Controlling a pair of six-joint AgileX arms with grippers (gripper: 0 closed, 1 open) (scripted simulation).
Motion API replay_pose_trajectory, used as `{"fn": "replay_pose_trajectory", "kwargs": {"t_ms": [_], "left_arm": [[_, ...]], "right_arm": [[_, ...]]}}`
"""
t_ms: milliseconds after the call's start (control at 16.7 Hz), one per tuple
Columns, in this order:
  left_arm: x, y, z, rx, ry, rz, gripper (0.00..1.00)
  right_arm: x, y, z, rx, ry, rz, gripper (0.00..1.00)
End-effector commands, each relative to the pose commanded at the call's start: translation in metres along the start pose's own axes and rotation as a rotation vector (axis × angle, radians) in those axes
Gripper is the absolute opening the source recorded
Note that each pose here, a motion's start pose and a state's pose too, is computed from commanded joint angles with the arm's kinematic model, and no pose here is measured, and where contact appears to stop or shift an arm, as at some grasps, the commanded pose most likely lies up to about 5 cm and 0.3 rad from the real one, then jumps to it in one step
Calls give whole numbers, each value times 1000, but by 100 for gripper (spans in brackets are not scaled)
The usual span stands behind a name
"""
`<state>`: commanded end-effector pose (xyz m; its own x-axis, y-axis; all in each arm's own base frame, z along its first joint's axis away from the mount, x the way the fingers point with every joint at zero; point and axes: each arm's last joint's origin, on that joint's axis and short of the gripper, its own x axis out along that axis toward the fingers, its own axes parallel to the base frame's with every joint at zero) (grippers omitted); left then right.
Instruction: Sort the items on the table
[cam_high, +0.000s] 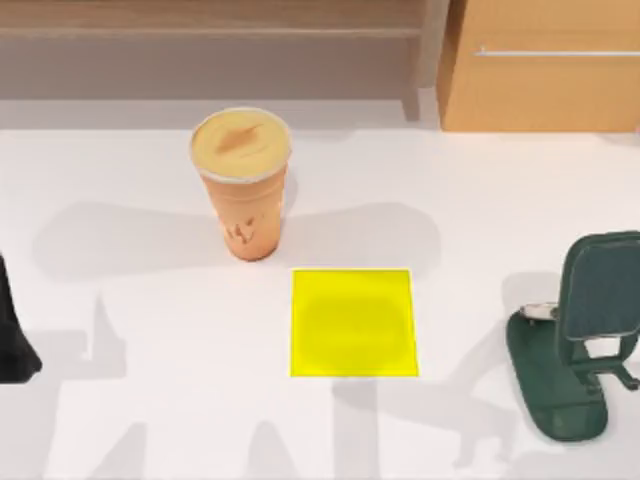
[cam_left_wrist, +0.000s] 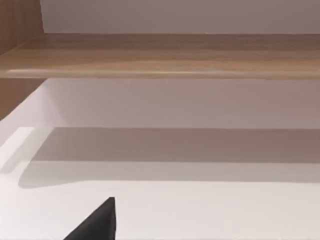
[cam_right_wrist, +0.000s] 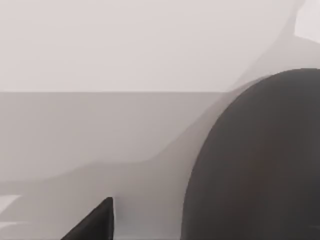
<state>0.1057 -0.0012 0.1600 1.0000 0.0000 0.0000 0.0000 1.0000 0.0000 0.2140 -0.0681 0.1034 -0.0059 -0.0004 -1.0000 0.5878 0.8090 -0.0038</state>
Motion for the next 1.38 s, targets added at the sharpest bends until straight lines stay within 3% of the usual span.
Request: {"fn": "replay_pose_trajectory", "kwargs": {"t_ms": [480, 960, 1380], "left_arm": [[0, 0, 0, 0, 0, 0, 100], [0, 0, 0, 0, 0, 0, 100], [0, 0, 0, 0, 0, 0, 100]], "right_arm": [[0, 0, 0, 0, 0, 0, 2], [0, 0, 0, 0, 0, 0, 0], [-48, 2, 9, 1, -24, 4, 0]]}}
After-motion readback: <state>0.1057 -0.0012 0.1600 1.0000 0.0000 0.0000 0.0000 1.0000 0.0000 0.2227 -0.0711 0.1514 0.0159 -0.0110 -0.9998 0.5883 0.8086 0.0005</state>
